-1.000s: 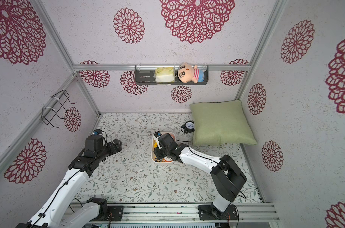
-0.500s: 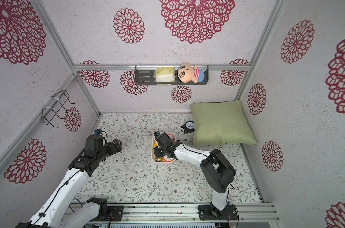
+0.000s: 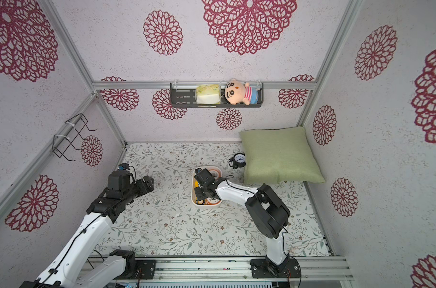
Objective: Put the sealing tape into the storage box
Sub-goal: Place the sealing tape in the storage box.
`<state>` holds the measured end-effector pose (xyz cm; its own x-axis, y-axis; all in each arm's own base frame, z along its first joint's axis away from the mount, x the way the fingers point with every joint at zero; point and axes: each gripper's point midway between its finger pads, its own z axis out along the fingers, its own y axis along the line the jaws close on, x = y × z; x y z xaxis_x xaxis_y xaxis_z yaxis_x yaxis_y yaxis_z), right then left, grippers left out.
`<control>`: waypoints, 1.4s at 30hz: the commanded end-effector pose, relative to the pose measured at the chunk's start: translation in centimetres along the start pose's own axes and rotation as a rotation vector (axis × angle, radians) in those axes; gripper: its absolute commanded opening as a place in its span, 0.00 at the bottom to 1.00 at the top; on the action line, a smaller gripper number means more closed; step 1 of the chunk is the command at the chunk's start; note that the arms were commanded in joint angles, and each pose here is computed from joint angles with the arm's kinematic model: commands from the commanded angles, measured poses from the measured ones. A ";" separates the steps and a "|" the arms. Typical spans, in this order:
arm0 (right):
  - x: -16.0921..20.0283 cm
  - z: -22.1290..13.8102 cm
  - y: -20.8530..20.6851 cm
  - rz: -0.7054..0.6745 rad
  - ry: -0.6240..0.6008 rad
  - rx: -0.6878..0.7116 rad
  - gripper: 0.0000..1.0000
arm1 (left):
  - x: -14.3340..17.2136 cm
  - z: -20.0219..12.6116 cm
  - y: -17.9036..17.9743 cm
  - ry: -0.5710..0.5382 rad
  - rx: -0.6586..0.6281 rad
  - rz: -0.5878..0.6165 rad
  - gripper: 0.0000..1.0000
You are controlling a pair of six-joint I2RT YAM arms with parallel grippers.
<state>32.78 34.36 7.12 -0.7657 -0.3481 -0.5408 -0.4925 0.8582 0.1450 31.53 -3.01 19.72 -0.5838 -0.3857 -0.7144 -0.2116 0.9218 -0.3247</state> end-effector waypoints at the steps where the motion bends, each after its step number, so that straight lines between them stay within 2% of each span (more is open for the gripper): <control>1: -0.1 -0.3 0.2 0.001 0.015 -0.010 0.02 | -0.7 0.0 0.0 -0.019 0.002 0.000 0.92; 12: 1.7 -0.4 1.6 -0.030 0.079 -0.069 0.03 | -0.7 0.0 0.0 -0.019 0.002 0.000 0.92; 23: 1.4 -1.1 2.5 -0.048 0.061 -0.089 0.05 | -0.7 0.0 0.0 -0.019 0.002 0.000 0.92; 28: -0.2 -2.4 2.0 -0.036 -0.009 -0.064 0.15 | -0.7 0.0 0.0 -0.019 0.002 0.000 0.93; 34: -2.6 -5.7 2.4 -0.020 -0.152 -0.132 0.25 | -0.6 0.2 0.0 -0.013 0.002 0.000 0.93; 37: -3.3 -7.1 1.7 0.009 -0.227 -0.145 0.25 | -0.5 0.3 0.0 -0.009 -0.001 0.001 0.93; 39: -3.8 -8.3 0.4 0.038 -0.290 -0.117 0.26 | -0.6 0.4 0.1 -0.010 -0.008 0.000 0.93; 42: -4.2 -10.1 -2.2 0.093 -0.397 -0.036 0.34 | -0.8 0.6 0.8 -0.033 -0.044 -0.008 0.93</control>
<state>30.98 32.06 14.14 -0.6688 -0.2202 -0.7100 -0.5205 0.8207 0.2358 31.73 -2.89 19.11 -0.5952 -0.3844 -0.7057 -0.2237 0.9227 -0.3139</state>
